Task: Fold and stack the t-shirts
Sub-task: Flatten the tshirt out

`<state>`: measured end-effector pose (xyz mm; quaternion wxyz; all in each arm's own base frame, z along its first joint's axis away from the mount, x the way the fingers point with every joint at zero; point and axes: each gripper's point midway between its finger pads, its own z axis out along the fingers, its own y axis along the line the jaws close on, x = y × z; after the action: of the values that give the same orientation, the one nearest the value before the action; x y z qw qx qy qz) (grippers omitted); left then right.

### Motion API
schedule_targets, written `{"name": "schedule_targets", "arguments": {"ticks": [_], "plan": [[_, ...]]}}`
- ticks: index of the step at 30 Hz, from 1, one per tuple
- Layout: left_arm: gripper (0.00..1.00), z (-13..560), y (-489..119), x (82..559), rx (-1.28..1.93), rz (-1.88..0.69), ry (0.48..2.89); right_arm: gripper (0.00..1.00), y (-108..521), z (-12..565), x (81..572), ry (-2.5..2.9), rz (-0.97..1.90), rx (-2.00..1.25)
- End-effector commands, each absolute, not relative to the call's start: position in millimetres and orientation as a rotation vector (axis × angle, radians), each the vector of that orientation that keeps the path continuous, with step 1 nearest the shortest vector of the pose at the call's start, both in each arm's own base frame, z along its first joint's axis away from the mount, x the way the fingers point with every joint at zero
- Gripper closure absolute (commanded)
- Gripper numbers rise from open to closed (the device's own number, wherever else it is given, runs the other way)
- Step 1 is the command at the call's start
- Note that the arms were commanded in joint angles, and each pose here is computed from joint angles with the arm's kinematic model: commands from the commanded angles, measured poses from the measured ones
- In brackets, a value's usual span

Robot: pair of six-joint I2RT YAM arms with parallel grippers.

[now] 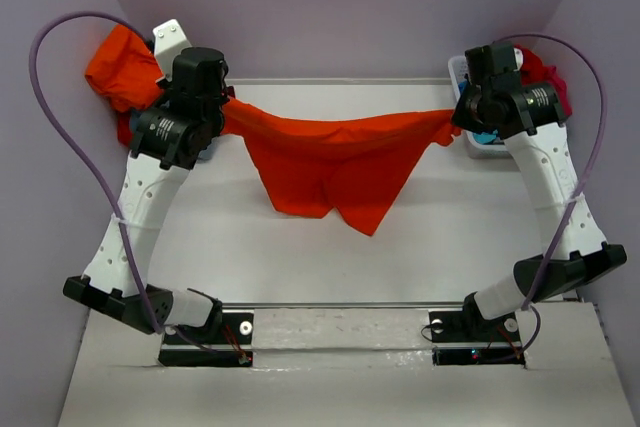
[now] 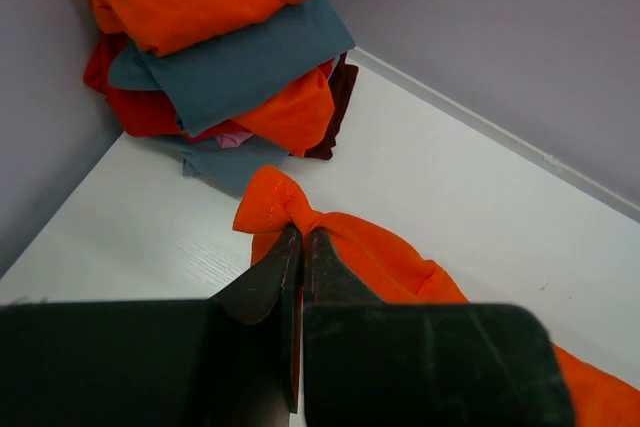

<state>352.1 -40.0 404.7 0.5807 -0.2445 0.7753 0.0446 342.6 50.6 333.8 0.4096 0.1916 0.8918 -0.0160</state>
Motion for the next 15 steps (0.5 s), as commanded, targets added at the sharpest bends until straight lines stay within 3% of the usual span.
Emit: {"name": "schedule_targets", "arguments": {"ticks": [1, 15], "plan": [[0.94, 448, -14, 332, -0.677, 0.112, 1.656, 0.93, 39, 359, 336, 2.148, -0.043, 0.518], [0.94, 478, -1, 316, -0.753, 0.083, 1.561, 0.93, 23, 385, 321, 2.035, -0.061, 0.558]]}}
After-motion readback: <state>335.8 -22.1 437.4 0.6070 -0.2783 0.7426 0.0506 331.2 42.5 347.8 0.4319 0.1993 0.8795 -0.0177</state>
